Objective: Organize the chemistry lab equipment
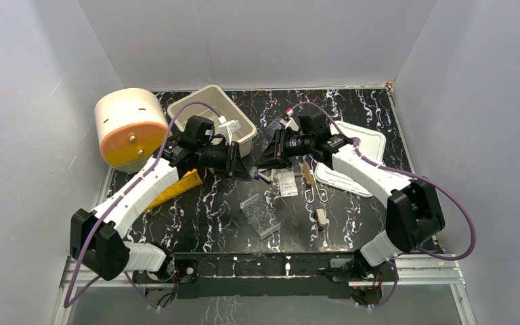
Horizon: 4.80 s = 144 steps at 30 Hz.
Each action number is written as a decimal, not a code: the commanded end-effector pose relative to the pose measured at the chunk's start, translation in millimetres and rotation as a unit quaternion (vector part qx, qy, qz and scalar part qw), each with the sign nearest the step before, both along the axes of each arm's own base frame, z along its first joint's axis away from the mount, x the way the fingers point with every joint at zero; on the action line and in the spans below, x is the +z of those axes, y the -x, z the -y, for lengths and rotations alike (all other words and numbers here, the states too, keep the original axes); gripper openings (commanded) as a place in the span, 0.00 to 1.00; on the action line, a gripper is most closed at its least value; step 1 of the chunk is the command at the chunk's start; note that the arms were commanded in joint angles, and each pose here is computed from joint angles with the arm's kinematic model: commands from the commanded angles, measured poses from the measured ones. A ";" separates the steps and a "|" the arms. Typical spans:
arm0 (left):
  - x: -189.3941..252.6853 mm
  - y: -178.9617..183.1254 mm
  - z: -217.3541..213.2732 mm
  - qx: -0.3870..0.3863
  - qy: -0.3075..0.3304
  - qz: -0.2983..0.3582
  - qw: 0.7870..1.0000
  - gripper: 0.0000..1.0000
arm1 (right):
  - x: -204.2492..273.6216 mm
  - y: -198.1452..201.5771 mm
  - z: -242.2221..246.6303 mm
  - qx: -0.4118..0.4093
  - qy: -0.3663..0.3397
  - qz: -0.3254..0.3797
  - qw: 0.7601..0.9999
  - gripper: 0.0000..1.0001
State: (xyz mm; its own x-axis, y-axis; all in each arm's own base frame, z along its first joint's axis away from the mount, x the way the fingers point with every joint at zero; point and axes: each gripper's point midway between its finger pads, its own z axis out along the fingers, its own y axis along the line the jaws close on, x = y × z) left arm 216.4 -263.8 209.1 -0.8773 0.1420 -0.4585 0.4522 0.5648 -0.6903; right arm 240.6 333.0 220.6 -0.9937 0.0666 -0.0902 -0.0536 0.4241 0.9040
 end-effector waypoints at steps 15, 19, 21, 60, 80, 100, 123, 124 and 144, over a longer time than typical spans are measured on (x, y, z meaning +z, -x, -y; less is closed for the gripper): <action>27.4 -38.4 -35.3 0.141 -0.074 0.052 0.986 0.84 | 24.8 -49.1 44.3 -0.078 0.138 0.289 0.944 0.23; 29.4 -61.8 -62.1 0.235 -0.083 0.032 0.968 0.83 | 36.2 -43.4 44.6 -0.087 0.164 0.374 0.909 0.24; 40.0 -74.2 -75.0 0.279 -0.071 0.029 0.957 0.81 | 37.8 -35.5 43.4 -0.088 0.167 0.402 0.896 0.25; 127.7 -88.4 -131.4 0.462 -0.055 0.082 0.882 0.81 | -44.4 53.3 -39.1 -0.004 0.225 0.551 0.804 0.26; 112.0 -96.1 -120.4 0.447 -0.055 0.063 0.891 0.81 | -80.6 53.6 -52.8 0.009 0.231 0.537 0.811 0.26; 111.3 -96.9 -118.5 0.431 -0.064 0.070 0.898 0.82 | -111.3 56.7 -54.6 0.039 0.232 0.557 0.796 0.28; 126.3 -90.4 -114.7 0.411 -0.059 0.073 0.907 0.82 | -111.5 58.6 -53.4 0.022 0.217 0.561 0.798 0.31; 125.7 -89.7 -114.8 0.411 -0.059 0.072 0.907 0.82 | -109.6 58.7 -51.5 0.020 0.215 0.563 0.798 0.31; 136.3 -79.8 -122.3 0.423 -0.055 0.080 0.901 0.82 | -73.4 62.0 -71.0 0.042 0.217 0.538 0.814 0.72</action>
